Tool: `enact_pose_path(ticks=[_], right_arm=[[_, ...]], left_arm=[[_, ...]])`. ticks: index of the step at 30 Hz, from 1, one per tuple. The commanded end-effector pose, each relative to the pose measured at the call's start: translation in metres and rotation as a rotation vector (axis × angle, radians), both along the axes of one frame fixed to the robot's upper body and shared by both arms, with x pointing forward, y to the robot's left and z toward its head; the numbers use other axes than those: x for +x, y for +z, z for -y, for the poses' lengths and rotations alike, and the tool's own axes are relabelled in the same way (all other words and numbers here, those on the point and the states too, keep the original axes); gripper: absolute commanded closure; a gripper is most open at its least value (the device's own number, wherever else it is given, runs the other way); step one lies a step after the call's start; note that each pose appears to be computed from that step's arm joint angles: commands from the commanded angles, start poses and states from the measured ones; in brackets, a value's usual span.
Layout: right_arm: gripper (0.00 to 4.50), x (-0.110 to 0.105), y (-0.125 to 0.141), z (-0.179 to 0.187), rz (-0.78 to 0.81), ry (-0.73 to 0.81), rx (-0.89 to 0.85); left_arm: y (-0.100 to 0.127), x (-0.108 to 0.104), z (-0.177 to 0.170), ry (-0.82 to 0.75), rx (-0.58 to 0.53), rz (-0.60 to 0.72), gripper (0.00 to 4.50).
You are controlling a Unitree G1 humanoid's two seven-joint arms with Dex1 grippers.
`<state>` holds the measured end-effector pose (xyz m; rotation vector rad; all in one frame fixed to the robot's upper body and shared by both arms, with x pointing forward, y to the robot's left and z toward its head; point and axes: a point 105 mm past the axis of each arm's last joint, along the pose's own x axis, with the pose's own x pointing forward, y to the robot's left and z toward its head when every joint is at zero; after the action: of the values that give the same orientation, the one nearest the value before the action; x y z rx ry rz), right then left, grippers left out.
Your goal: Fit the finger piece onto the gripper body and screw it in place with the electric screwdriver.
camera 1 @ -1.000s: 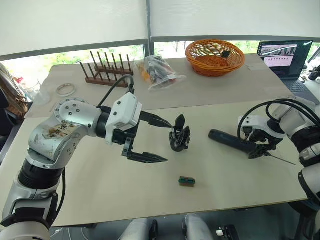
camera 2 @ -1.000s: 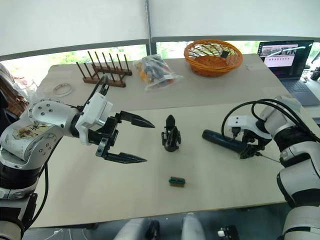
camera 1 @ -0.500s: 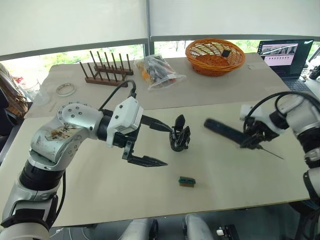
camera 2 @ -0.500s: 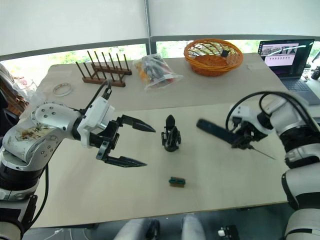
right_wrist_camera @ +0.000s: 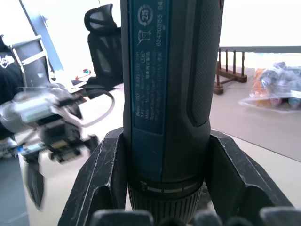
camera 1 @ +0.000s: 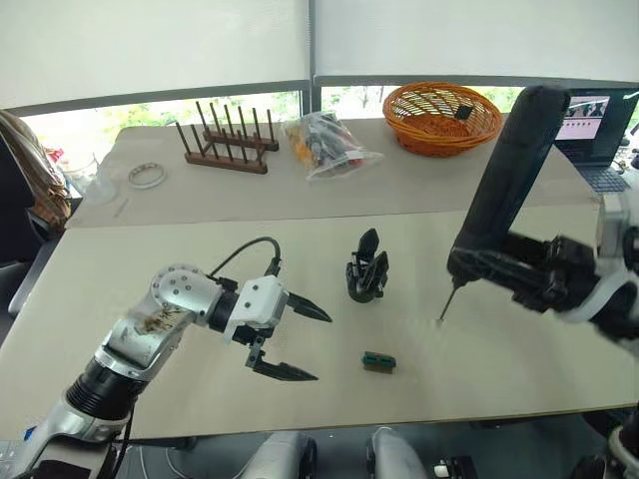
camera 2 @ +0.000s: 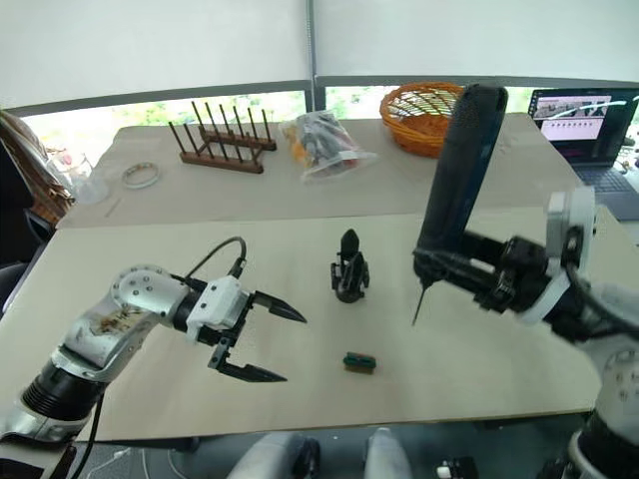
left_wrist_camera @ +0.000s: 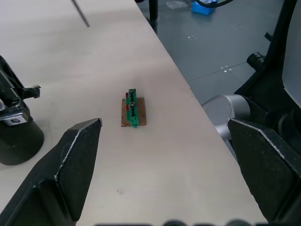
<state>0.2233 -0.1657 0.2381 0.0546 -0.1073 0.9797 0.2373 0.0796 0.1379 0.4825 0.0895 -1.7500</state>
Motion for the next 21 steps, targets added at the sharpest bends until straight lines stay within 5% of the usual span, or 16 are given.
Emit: enact_pose_path(ticks=[1, 12, 21], right_arm=[[2.59, -0.02, 0.005, -0.022, 0.121, 0.054, -0.027], [2.59, -0.018, -0.022, -0.034, 0.186, 0.142, -0.05], [2.59, -0.02, -0.04, -0.034, 0.175, 0.135, -0.033]], left_arm=[[-0.015, -0.002, 0.0, -0.037, 0.023, 0.041, 0.0], [-0.038, 0.013, 0.011, -0.014, 0.011, 0.096, 0.0], [-0.033, 0.012, 0.021, 0.014, -0.041, 0.075, 0.0]])
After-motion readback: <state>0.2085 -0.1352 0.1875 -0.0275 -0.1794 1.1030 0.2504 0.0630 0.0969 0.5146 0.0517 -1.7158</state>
